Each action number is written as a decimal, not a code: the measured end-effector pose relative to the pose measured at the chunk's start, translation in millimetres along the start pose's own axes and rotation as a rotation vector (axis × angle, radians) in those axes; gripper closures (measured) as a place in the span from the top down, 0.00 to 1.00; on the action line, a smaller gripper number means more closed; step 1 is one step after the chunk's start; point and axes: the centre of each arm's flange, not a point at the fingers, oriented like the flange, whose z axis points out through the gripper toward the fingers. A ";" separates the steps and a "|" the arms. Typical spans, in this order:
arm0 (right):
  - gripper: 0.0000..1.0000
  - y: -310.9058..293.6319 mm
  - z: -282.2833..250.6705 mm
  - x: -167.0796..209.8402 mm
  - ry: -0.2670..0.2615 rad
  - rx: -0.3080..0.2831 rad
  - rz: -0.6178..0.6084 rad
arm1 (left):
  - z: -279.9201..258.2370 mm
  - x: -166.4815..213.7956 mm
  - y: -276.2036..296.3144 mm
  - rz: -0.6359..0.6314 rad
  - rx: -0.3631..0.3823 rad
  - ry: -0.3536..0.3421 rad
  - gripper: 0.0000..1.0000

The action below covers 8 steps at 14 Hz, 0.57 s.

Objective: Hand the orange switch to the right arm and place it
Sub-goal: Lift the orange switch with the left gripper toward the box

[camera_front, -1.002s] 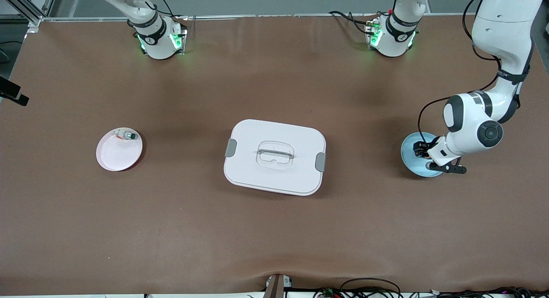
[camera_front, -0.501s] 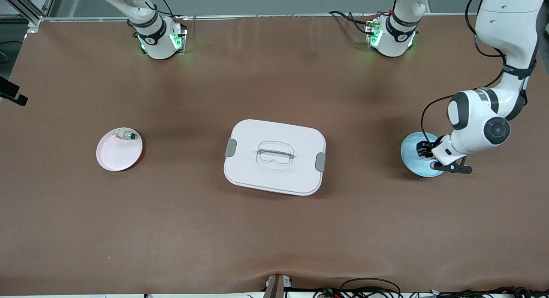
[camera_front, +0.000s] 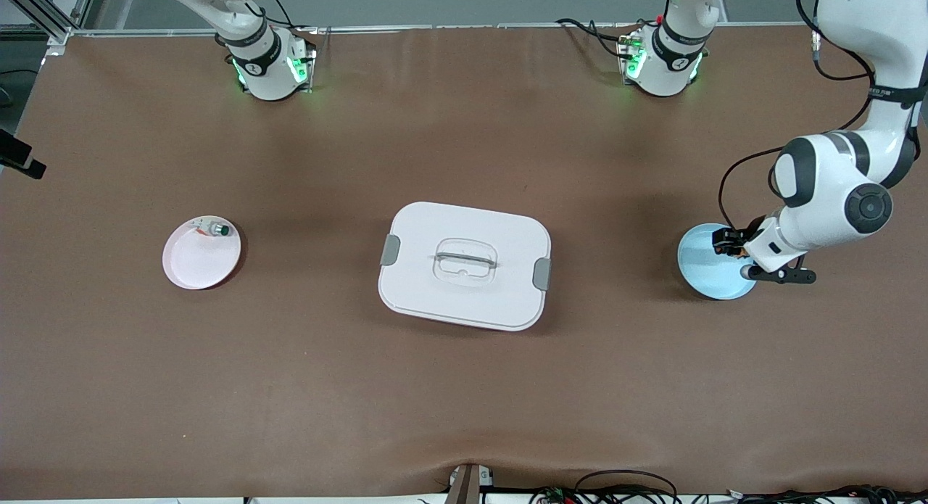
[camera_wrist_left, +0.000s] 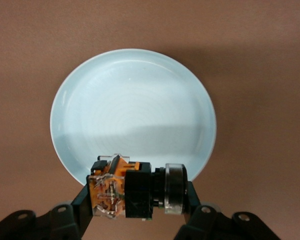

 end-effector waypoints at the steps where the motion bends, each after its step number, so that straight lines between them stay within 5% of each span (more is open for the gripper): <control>1: 1.00 0.0 0.0 0.0 0.000 0.000 0.000 | -10.0 -3.0 9.8 -0.016 -0.007 -0.005 0.72; 8: 1.00 0.4 0.3 0.0 -0.001 0.000 0.001 | -78.6 -31.4 101.1 -0.141 -0.005 -0.008 0.72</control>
